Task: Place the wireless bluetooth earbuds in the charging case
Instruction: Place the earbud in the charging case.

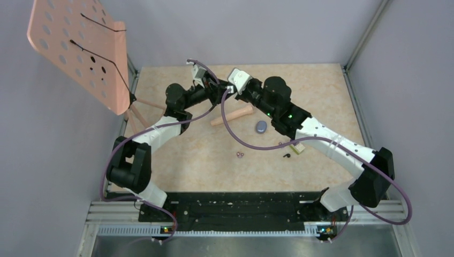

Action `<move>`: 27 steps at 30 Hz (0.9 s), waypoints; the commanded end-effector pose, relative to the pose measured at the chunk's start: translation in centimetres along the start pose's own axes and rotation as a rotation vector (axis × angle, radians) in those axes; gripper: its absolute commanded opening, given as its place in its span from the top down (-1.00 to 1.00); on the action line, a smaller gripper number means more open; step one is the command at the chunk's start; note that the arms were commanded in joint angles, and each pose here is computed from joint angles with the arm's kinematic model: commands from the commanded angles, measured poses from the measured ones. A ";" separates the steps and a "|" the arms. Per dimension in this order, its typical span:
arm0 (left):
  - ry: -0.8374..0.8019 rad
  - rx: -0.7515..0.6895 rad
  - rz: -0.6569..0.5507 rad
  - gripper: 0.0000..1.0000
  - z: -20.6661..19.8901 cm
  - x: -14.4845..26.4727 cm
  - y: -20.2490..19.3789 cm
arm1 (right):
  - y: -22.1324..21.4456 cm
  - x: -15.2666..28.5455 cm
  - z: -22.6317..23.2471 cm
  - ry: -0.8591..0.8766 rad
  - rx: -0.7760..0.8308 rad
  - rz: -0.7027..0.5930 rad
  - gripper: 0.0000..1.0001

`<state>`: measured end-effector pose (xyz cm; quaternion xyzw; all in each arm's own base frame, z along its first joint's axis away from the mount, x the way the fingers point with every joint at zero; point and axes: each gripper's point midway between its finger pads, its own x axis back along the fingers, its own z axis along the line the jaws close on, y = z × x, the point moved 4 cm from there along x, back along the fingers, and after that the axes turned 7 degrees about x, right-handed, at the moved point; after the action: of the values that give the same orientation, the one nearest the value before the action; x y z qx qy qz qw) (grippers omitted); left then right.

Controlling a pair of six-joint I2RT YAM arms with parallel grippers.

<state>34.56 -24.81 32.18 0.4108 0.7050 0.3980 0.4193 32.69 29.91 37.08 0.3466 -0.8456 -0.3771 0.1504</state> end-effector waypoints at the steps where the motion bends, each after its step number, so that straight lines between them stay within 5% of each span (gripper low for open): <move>1: -0.027 -0.085 -0.068 1.00 -1.6 0.2 2.7 | 1.3 0.7 -0.2 0.010 0.006 -0.041 1.00; 10: -0.039 -0.095 -0.064 1.00 -1.6 0.2 2.6 | 0.6 0.5 0.9 0.077 -0.008 0.010 0.99; 17: -0.044 -0.110 -0.056 1.00 -1.6 0.3 2.2 | 1.0 0.6 0.7 0.091 -0.047 0.028 0.47; 27: -0.055 -0.120 -0.046 1.00 -1.5 0.2 1.9 | 2.6 1.3 -0.5 0.112 -0.110 0.018 0.26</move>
<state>34.39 -24.71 31.87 0.4129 0.6956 0.4050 0.4262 31.57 29.92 36.80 0.3386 -0.8357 -0.3741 0.2170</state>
